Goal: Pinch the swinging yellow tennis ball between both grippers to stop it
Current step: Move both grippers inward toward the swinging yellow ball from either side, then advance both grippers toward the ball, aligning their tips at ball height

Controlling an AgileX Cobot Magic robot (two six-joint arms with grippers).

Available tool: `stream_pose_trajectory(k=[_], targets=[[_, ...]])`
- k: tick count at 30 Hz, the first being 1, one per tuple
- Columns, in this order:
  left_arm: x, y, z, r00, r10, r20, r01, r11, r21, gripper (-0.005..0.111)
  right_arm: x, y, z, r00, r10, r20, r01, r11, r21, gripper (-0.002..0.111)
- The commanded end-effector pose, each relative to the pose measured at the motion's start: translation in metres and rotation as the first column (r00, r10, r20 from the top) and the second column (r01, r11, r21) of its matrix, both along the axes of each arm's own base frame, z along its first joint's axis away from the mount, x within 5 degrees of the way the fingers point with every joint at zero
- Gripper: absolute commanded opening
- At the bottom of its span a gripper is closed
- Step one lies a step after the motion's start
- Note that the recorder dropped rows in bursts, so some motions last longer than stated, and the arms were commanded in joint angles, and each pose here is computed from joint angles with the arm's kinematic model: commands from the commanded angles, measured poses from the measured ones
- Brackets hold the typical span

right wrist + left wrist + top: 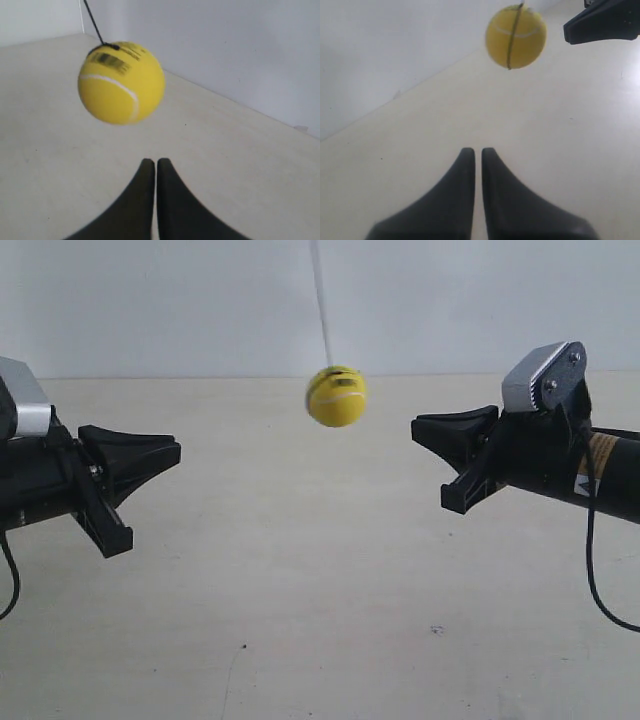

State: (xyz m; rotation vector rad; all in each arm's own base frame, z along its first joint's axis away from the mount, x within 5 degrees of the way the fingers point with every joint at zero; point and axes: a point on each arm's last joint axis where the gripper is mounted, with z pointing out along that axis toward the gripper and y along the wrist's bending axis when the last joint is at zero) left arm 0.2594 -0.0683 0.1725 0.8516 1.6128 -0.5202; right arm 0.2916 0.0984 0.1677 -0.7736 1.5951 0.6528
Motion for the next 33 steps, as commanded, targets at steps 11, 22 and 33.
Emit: stream_pose_trajectory(k=[11,22,33], targets=[[0.001,-0.004,0.003,0.995,-0.097,0.005,0.097,0.995,0.028,0.005,0.007,0.015,-0.002,0.987,0.159,-0.025,-0.160,0.987,-0.025,0.000],[-0.004,-0.011,0.007,0.970,-0.242,-0.018,0.242,0.970,0.014,0.005,0.002,0.018,-0.002,0.975,0.216,-0.053,-0.216,0.976,-0.011,0.000],[-0.011,-0.015,0.009,0.943,-0.331,-0.026,0.330,0.944,-0.021,0.005,-0.005,0.021,0.002,0.954,0.295,-0.049,-0.293,0.955,0.047,0.000]])
